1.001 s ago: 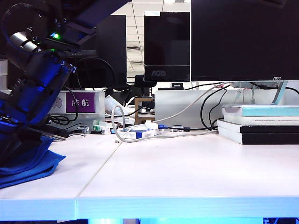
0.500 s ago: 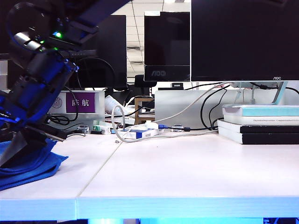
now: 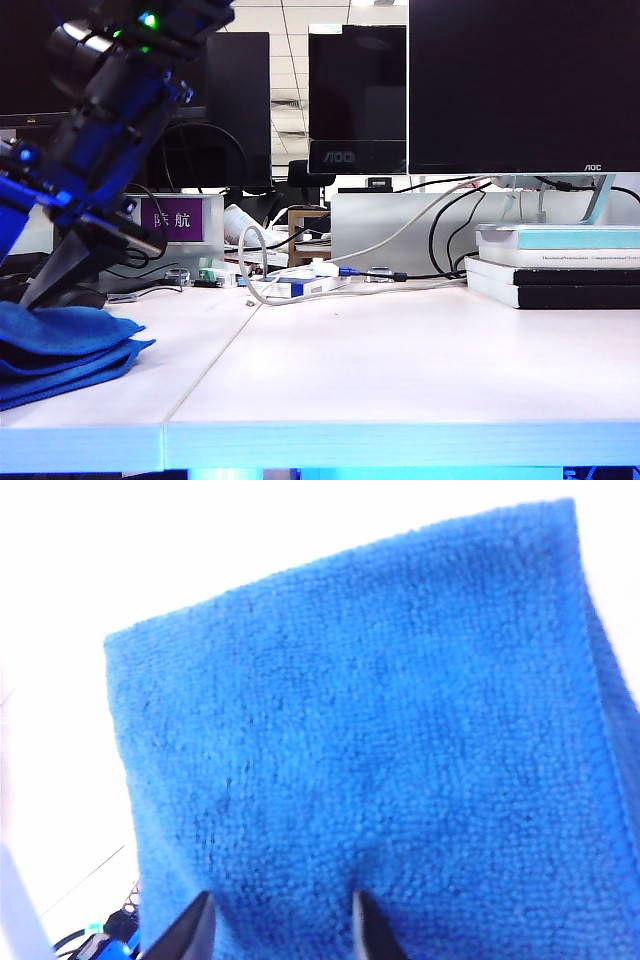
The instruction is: Wipe the table from right to left using the rag.
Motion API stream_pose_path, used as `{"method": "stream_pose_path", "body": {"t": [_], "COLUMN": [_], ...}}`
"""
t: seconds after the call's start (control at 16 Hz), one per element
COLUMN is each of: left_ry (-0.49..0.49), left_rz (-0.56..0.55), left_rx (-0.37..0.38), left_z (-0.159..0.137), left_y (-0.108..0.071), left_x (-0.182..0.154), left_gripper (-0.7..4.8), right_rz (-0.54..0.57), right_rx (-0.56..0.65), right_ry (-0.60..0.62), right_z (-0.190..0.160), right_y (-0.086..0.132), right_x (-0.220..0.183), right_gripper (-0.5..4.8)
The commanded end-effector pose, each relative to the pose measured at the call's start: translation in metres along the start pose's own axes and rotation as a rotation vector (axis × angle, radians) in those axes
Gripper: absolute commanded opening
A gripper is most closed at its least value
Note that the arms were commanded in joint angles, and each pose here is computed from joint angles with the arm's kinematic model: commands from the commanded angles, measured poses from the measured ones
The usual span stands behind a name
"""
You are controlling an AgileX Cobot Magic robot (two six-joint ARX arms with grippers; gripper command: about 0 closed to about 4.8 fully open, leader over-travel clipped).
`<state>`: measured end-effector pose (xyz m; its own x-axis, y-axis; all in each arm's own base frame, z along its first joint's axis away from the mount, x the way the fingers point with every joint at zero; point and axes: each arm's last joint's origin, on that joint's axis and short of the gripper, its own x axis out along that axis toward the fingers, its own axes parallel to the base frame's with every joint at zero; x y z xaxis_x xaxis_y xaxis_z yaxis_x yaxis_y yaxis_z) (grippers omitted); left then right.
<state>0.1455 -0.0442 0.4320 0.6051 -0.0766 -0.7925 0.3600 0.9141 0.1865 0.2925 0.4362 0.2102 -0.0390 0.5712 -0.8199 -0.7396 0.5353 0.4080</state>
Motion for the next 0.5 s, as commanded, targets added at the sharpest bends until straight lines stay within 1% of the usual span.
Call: {"method": "stream_pose_path", "body": {"t": [0.06,0.13,0.19,0.25,0.31,0.44,0.5], "left_ry": [-0.04,-0.05,-0.064,-0.071,-0.073,-0.041,-0.034], "left_rz": [-0.017,-0.045,-0.115,-0.144,-0.136,-0.091,-0.092], "left_rx": [-0.02,-0.037,-0.091,-0.132,-0.194,-0.282,-0.311], "left_z": [0.003,0.003,0.003,0.002,-0.002,-0.009,-0.013], "left_y": [0.003,0.006,0.014,0.021,0.031,0.044,0.049], "left_x": [-0.001,0.0,0.002,0.005,0.01,0.024,0.032], "left_gripper": [-0.05,-0.06,-0.06,-0.05,-0.05,-0.06,-0.05], "right_rz": [0.008,0.01,0.008,0.007,0.01,0.01,0.011], "right_rx": [-0.012,-0.011,-0.007,-0.007,-0.006,-0.004,-0.004], "right_ry": [-0.019,-0.017,-0.007,0.0,0.004,0.006,0.007], "right_z": [0.002,0.002,0.001,0.001,0.0,0.001,0.0], "right_y": [0.005,0.005,0.005,0.005,0.004,0.005,0.005], "right_x": [-0.011,-0.011,-0.011,-0.011,-0.011,-0.013,-0.013], "right_gripper": [1.8,1.8,1.8,1.8,1.8,1.8,1.8]}}
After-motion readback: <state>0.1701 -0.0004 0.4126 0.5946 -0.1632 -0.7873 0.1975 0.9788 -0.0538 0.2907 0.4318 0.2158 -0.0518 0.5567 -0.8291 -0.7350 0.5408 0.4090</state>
